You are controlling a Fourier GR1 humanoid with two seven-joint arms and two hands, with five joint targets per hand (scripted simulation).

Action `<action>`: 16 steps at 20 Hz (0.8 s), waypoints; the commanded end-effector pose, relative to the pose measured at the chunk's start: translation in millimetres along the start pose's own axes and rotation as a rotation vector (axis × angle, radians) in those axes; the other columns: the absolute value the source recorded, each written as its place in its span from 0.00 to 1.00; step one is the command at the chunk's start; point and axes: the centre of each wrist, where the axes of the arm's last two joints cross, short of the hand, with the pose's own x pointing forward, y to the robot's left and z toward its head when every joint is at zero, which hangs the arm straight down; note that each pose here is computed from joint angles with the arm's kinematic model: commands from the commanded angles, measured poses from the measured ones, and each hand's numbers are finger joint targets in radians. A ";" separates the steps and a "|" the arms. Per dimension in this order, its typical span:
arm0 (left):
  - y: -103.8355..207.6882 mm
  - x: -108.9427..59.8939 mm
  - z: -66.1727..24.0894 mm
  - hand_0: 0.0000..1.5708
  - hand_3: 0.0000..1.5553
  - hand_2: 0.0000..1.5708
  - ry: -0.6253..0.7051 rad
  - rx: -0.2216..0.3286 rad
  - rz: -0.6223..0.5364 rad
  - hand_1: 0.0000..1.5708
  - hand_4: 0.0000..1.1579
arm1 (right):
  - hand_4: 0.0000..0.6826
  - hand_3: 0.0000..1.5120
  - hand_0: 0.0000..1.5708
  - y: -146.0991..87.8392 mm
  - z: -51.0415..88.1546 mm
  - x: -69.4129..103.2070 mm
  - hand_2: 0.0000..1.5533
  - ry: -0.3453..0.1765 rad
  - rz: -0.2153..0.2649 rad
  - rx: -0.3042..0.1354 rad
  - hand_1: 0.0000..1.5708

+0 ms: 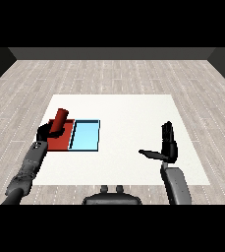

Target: Pick the red can and put it in the red box

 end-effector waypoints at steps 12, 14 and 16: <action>-18.6 -28.9 7.1 0.00 0.00 0.00 0.154 -0.251 -0.264 0.00 0.23 | 0.00 0.00 0.00 3.0 -15.3 -17.7 0.00 -0.023 0.064 0.008 0.00; -1.5 -8.7 -7.6 0.00 0.00 0.00 0.189 -0.186 -0.257 0.00 0.00 | 0.00 0.00 0.00 1.1 -14.0 -20.1 0.00 -0.003 0.028 0.018 0.00; 0.5 -13.5 -6.2 0.00 0.00 0.00 0.188 -0.131 -0.217 0.00 0.00 | 0.00 0.00 0.00 -6.0 -19.4 -29.2 0.00 -0.015 0.032 -0.001 0.00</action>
